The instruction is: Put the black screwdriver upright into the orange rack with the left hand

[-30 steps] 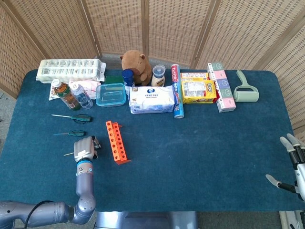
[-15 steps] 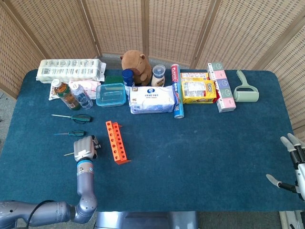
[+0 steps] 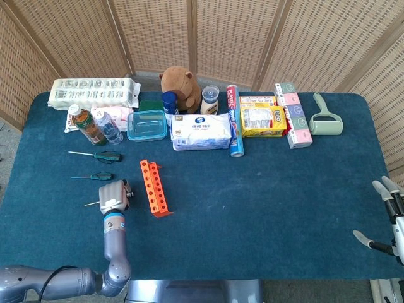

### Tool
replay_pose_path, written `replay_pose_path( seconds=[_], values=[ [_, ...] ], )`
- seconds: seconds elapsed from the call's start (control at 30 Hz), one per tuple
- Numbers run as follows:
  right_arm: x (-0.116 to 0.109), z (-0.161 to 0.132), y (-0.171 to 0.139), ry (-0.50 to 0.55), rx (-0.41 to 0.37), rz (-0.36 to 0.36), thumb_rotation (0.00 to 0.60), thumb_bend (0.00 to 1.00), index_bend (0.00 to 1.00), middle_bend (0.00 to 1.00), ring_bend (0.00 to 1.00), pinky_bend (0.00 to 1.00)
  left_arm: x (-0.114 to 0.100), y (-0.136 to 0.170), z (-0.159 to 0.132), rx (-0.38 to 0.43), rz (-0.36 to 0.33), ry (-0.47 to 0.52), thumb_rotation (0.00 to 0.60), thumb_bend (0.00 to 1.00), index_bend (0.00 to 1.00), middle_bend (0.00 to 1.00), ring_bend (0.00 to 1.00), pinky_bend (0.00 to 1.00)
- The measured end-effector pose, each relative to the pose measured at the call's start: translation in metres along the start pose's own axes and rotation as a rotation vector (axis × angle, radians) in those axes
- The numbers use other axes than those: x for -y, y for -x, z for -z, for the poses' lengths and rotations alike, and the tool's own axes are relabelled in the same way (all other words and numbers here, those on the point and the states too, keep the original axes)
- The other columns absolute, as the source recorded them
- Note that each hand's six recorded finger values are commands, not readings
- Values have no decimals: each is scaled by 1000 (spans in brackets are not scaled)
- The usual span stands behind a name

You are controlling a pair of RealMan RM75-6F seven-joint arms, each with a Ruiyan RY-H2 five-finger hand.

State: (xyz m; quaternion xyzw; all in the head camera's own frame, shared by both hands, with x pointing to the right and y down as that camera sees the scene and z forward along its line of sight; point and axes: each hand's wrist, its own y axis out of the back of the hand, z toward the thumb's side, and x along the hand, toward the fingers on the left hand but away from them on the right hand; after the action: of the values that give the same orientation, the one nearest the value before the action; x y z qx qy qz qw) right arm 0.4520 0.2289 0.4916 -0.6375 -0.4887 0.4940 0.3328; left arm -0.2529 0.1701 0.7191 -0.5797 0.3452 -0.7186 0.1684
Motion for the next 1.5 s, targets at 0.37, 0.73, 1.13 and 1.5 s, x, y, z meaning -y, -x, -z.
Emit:
replay_pose_path(
  seconds=[0.37,0.73,1.13,1.5],
  values=[
    [-1,1,0,6,2,3,600,0,16,0,0,0,2,0,-1,-6,-29,-38,600,413,458,1000,998,983],
    [-1,0,-1,7,-1,1,600,0,16,0,0,0,5,0,-3,-1,-38,-49,600,423,476,1000,998,983],
    [-2,1,0,9,1,3,599,0,16,0,0,0,-1,3,-4,4,-49,-43,600,431,477,1000,999,983],
    [0,0,0,0,4,-1,600,0,16,0,0,0,-31,14,9,40,-87,2,600,431,477,1000,999,983]
  ],
)
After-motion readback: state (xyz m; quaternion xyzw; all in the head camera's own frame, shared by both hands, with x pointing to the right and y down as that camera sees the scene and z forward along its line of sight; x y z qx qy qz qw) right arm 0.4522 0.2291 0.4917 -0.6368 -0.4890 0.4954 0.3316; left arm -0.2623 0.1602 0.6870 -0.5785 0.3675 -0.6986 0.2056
